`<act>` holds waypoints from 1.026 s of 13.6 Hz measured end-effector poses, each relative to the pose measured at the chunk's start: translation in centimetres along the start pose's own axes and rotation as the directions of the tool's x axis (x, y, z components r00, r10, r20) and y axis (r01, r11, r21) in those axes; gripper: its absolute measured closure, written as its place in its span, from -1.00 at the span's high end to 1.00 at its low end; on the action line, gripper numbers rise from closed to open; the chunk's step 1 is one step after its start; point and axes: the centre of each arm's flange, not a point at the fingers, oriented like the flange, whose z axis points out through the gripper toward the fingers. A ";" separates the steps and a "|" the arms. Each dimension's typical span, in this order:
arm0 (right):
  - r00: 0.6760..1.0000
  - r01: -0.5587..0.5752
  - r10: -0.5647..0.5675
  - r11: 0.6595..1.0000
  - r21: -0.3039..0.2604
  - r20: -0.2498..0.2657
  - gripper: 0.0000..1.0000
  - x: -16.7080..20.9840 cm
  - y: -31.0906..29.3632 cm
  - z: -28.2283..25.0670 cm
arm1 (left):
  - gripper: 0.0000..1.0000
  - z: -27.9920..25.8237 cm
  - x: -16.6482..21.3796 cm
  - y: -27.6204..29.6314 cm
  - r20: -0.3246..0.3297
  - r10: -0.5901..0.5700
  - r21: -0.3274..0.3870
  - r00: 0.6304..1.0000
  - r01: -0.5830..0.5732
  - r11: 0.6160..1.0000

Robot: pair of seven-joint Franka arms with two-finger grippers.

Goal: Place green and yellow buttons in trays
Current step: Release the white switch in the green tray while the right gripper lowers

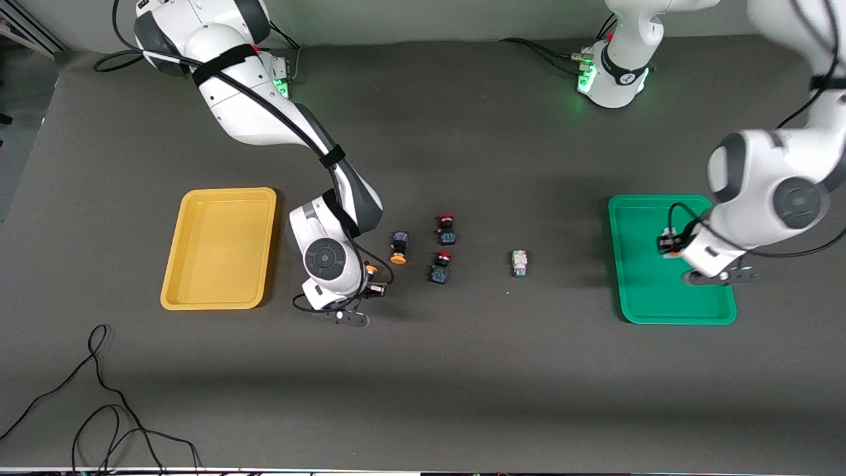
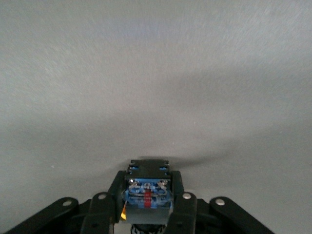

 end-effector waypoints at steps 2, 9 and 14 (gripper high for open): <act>1.000 -0.015 0.015 1.000 -0.012 0.003 -0.19 0.8 0.8 -3.5 | -0.19 5.8 -0.1 -0.6 -0.011 -0.002 -0.002 1.000 0.002 1.000; 0.998 0.021 -0.020 0.999 -0.032 0.054 -0.19 3.0 13.4 -24.4 | 0.86 5.6 1.2 -1.0 -0.037 0.014 0.001 0.999 -0.014 1.000; 0.984 0.150 -0.150 0.989 0.015 0.096 -0.19 3.8 27.1 -27.4 | 1.00 -12.6 3.9 -5.1 0.022 0.020 0.016 1.000 -0.020 1.000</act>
